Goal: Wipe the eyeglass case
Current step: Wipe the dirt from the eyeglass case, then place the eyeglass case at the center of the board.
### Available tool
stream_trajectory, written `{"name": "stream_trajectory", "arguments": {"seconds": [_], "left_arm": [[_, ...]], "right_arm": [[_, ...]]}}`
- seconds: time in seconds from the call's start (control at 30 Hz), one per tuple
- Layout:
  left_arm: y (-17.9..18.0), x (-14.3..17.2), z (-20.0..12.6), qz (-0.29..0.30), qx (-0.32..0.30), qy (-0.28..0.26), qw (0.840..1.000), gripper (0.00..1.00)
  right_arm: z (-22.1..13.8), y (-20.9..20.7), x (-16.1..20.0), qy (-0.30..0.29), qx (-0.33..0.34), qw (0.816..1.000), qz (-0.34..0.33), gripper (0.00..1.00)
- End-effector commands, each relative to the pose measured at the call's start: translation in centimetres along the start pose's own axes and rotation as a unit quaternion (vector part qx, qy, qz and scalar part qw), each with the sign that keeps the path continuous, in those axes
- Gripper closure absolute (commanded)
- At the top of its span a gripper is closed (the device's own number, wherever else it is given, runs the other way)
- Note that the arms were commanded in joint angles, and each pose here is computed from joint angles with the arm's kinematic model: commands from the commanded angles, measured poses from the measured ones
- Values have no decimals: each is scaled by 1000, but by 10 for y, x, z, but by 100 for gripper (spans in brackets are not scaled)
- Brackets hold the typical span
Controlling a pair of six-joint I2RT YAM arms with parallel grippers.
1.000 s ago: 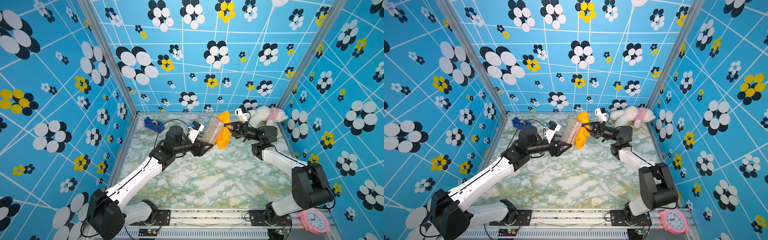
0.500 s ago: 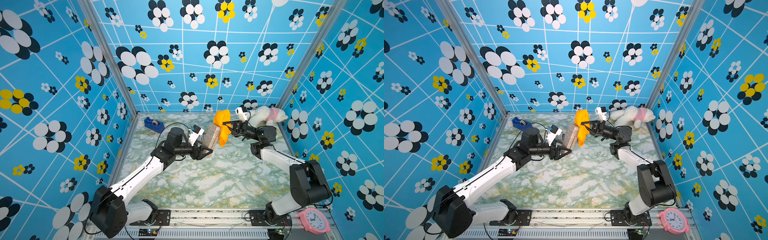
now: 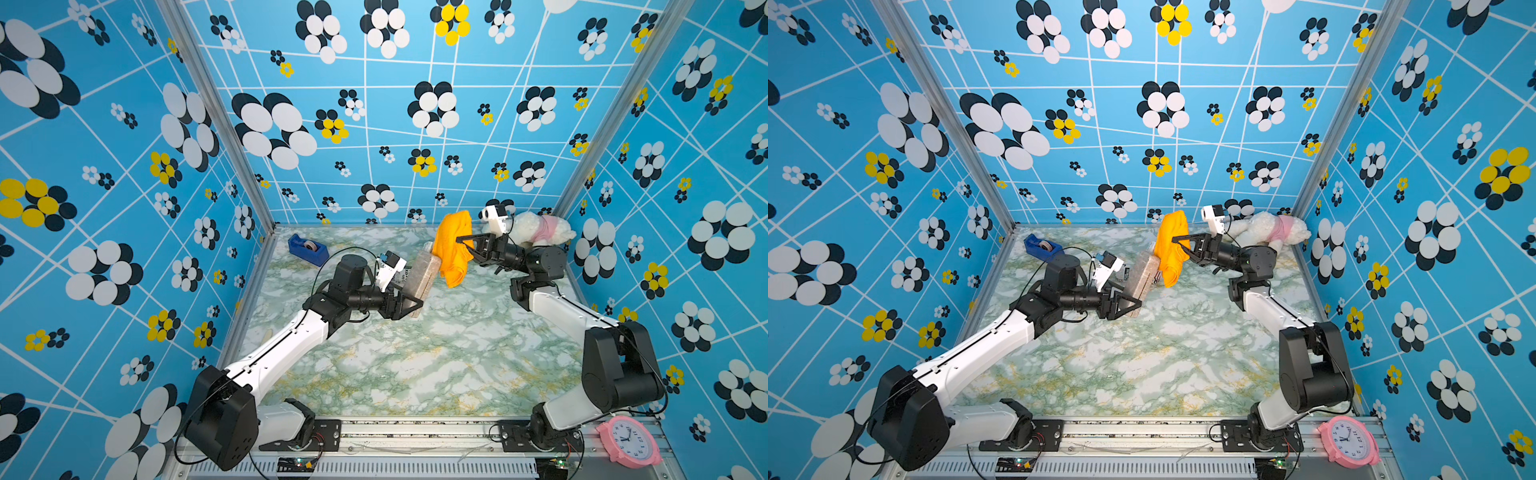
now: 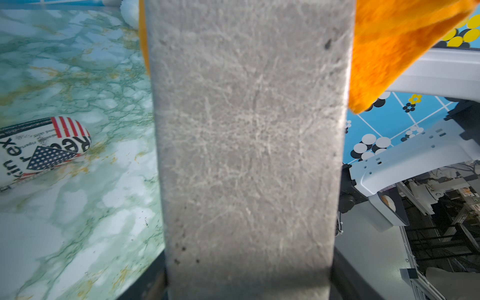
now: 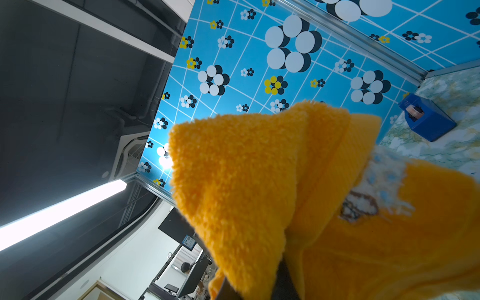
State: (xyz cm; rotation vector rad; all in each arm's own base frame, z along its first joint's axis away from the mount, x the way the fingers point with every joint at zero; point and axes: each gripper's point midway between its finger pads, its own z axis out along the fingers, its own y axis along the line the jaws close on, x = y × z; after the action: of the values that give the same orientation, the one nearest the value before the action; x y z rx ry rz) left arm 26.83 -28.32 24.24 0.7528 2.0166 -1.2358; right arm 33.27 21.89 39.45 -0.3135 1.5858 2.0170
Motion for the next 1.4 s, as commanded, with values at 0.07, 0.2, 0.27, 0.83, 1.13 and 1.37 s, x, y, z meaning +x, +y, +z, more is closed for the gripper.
{"name": "stream_trajectory", "arguments": {"seconds": [0.07,0.2,0.27,0.83,1.13,1.37], "left_arm": [[40,0,-15,-8,-93,-2,996,95],[75,1,-32,-22,-190,21,981,95],[91,1,-41,-36,-226,26,973,93],[183,22,-62,-122,-352,101,922,100],[208,55,-67,-138,-404,126,896,100],[223,85,-68,-156,-427,172,874,99]], "right_arm": [[-10,16,-9,-5,6,999,-36,100],[-18,-31,-4,-2,81,996,-19,100],[-22,-50,0,1,124,992,-20,100],[-108,-126,37,38,526,848,-58,100],[-140,-127,57,54,621,776,-100,100],[-130,-139,65,77,609,784,-94,100]]}}
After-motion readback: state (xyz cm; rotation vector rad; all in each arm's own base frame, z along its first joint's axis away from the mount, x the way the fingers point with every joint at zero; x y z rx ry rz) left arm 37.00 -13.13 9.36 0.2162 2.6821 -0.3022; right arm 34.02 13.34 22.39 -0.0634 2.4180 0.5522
